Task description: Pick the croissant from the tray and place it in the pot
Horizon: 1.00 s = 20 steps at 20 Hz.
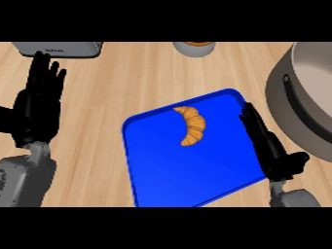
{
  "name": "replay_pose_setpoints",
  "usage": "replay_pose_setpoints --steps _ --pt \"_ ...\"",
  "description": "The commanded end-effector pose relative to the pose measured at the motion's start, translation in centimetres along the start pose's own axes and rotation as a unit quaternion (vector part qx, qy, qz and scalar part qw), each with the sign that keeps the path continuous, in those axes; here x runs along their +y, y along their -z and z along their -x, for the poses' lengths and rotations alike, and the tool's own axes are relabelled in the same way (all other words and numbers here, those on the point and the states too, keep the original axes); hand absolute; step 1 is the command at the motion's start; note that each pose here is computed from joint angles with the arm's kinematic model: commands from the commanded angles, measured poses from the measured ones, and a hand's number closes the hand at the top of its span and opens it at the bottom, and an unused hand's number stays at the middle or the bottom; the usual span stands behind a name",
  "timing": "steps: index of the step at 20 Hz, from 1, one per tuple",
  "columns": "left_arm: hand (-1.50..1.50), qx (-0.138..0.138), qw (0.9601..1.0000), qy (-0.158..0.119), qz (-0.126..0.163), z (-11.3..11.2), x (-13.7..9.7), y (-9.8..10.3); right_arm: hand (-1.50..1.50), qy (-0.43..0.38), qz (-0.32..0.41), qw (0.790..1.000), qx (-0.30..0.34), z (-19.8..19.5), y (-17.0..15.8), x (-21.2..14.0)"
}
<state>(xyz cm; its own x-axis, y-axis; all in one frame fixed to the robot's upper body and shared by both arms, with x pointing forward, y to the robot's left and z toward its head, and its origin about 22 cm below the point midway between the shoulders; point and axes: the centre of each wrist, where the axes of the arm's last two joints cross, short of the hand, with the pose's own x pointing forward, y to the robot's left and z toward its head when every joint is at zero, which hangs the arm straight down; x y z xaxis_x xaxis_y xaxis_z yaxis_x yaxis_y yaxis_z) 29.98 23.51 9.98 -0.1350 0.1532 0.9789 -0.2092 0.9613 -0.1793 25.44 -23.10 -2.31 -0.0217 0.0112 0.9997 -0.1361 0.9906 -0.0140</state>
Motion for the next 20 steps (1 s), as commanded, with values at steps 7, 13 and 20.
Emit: replay_pose_setpoints --steps 7,13,20 --pt "0.00 -0.032 0.9943 0.067 0.077 -0.2 -0.4 0.2 1.50 -0.231 -0.241 0.913 -0.237 -16.4 8.4 -3.2" --pt "0.00 -0.047 0.9894 0.075 0.115 0.5 -0.3 0.2 -1.50 -0.159 -0.331 0.887 -0.281 -13.4 10.4 -7.6" --pt "0.00 -0.058 0.9883 0.080 0.116 0.9 1.0 0.6 -1.50 -0.263 -0.386 0.829 -0.307 -15.6 12.2 -11.0"
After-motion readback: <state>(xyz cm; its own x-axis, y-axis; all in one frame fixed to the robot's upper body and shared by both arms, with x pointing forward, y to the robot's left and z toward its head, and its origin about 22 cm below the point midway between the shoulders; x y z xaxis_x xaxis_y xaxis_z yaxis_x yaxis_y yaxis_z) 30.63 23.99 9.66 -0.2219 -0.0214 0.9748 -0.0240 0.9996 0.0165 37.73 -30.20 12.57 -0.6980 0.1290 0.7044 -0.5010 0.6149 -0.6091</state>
